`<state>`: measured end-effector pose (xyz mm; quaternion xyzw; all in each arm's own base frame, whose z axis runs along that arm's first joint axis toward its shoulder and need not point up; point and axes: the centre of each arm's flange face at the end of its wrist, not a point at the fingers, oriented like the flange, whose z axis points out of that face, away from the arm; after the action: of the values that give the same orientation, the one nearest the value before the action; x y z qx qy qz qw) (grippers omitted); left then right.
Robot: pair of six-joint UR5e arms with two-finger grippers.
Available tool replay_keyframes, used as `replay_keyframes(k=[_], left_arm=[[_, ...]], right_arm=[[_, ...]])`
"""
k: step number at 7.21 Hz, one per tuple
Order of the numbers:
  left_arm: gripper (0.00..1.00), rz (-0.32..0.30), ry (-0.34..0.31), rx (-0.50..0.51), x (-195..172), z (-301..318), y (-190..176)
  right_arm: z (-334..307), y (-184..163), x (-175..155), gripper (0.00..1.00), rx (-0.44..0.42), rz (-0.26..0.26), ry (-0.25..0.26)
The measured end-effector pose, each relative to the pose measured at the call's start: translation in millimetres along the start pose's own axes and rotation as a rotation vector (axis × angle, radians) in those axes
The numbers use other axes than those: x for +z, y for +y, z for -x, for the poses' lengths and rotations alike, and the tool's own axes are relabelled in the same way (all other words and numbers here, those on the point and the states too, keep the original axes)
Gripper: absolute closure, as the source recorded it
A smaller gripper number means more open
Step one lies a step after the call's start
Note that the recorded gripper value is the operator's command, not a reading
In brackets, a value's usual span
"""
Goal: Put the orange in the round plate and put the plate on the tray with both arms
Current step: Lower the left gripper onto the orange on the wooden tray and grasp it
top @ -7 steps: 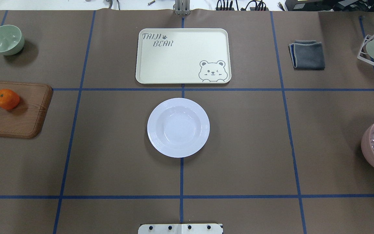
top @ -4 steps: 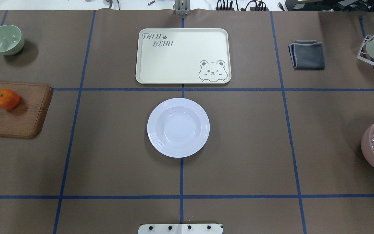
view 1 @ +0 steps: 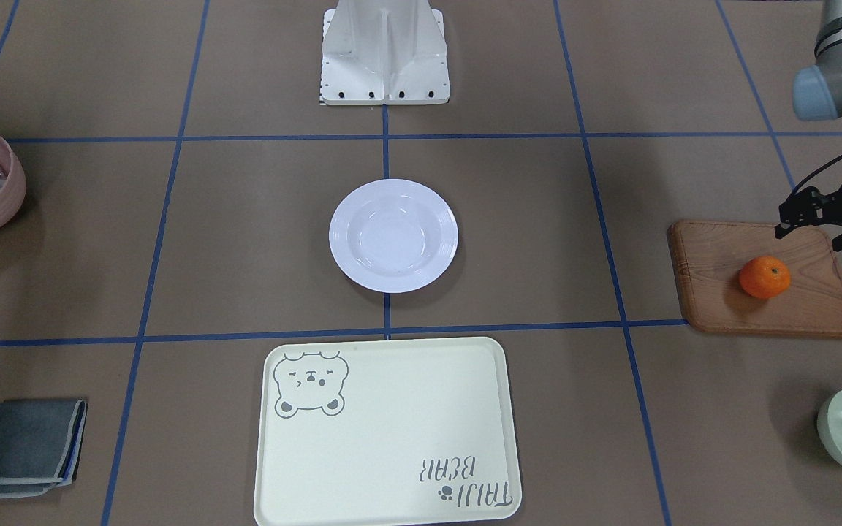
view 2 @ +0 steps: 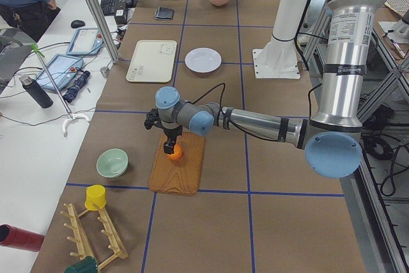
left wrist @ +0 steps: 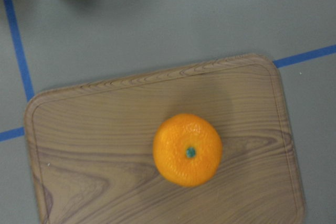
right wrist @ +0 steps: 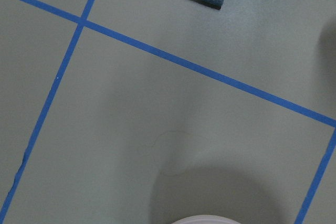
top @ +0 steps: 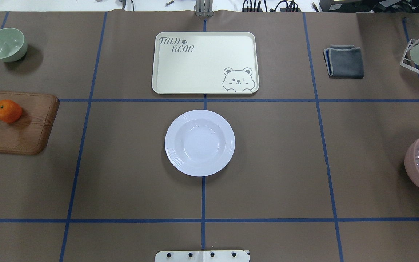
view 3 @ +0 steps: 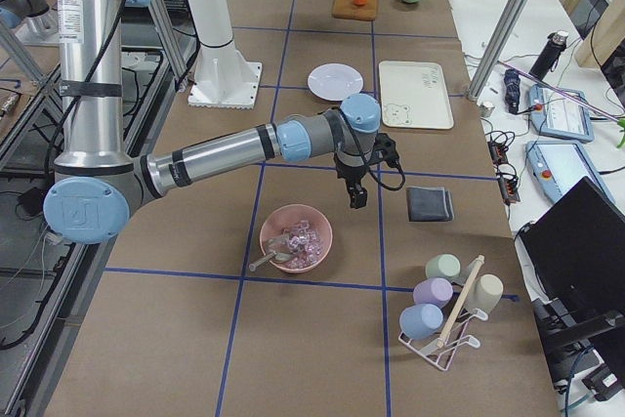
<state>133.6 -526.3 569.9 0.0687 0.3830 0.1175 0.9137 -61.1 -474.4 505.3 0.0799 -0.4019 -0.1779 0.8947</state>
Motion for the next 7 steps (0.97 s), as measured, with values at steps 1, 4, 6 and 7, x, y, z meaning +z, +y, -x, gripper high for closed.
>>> replay_keyframes(k=[1, 4, 6, 7], left_arm=[[0.02, 0.017, -0.012, -0.008, 12, -2, -2], [0.02, 0.052, -0.015, -0.069, 39, -13, -19], [0.02, 0.047, -0.007, -0.060, 61, -8, -24], [0.02, 0.040, -0.003, -0.052, 70, -2, -23]], right_arm=[[6, -1, 7, 0.00, -0.011, 0.012, -0.010], [15, -3, 20, 0.00, -0.032, 0.036, -0.020], [19, -5, 24, 0.00, -0.042, 0.044, -0.018], [21, -6, 26, 0.00, -0.044, 0.046, -0.018]])
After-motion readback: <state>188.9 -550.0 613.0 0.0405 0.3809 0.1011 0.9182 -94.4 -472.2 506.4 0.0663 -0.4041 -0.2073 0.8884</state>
